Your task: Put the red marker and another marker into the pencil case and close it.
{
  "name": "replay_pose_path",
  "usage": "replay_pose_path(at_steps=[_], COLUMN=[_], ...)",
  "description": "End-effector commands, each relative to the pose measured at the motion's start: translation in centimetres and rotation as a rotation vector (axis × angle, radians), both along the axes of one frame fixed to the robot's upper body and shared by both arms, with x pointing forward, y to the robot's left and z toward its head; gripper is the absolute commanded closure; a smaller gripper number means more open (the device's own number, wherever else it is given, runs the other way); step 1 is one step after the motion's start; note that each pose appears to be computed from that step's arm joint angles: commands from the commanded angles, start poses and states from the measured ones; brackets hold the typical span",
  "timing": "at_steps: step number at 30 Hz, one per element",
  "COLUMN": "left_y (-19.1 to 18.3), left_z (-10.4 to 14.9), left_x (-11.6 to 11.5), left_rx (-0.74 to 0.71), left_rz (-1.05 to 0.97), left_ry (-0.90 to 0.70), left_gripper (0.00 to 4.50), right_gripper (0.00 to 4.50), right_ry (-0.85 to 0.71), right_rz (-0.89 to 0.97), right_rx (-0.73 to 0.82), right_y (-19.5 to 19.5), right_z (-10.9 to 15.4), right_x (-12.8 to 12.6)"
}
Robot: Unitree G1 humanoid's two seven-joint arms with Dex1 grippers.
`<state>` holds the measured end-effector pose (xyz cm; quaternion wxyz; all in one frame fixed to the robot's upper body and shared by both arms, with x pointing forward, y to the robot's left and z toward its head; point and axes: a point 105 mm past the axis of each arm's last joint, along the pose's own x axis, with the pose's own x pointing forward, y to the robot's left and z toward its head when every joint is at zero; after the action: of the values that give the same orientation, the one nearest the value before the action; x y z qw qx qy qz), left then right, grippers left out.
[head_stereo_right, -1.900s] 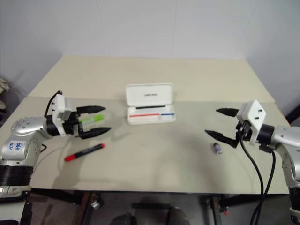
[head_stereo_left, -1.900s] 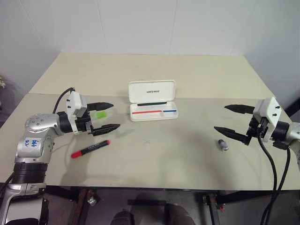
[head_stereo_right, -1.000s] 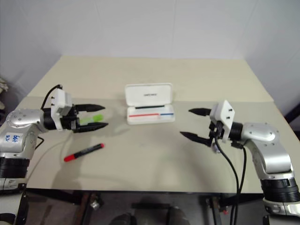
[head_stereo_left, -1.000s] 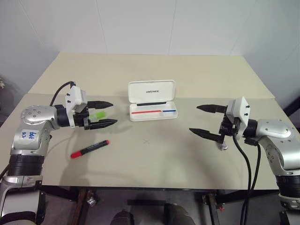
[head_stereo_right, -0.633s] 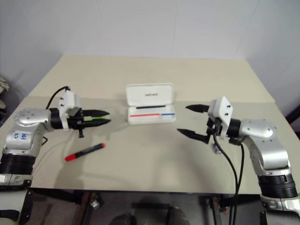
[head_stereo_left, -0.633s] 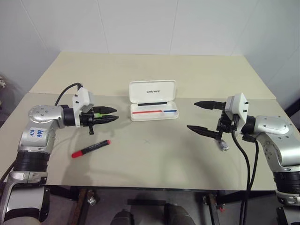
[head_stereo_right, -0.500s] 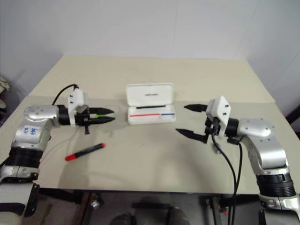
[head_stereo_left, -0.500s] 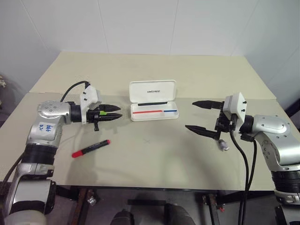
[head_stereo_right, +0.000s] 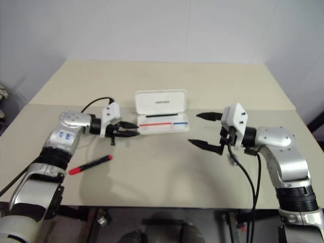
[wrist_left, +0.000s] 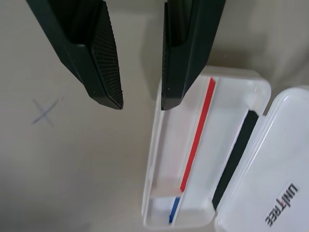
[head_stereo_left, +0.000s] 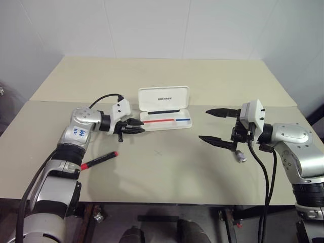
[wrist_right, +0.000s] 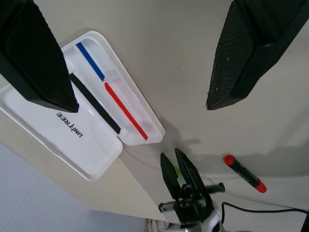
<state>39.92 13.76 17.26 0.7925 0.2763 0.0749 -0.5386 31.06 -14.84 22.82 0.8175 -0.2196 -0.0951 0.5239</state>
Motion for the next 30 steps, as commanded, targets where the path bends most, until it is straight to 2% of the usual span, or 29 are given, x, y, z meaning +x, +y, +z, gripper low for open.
replay_pose_path(at_steps=[1,13,26,30], left_y=[-0.2,-1.0,-2.1,-2.3], left_z=[0.8,-0.4,-2.2,-2.6], left_x=[0.8,1.9,2.7,2.6], left_rx=[0.013,0.031,0.135,0.151], left_rz=[0.015,0.034,0.063,0.05], left_ry=[-0.043,-0.027,-0.016,-0.009], left_gripper=[3.22,3.22,3.22,4.07], right_gripper=[0.0,0.0,0.0,0.0], right_ry=[-0.053,-0.059,-0.072,-0.076], right_rz=[0.012,-0.013,-0.033,-0.035], right_rx=[0.021,0.035,0.065,0.071], right_y=[0.3,0.0,0.1,0.2], right_z=[1.4,1.3,1.5,1.7], right_x=[-0.7,-1.1,-1.4,-1.4])
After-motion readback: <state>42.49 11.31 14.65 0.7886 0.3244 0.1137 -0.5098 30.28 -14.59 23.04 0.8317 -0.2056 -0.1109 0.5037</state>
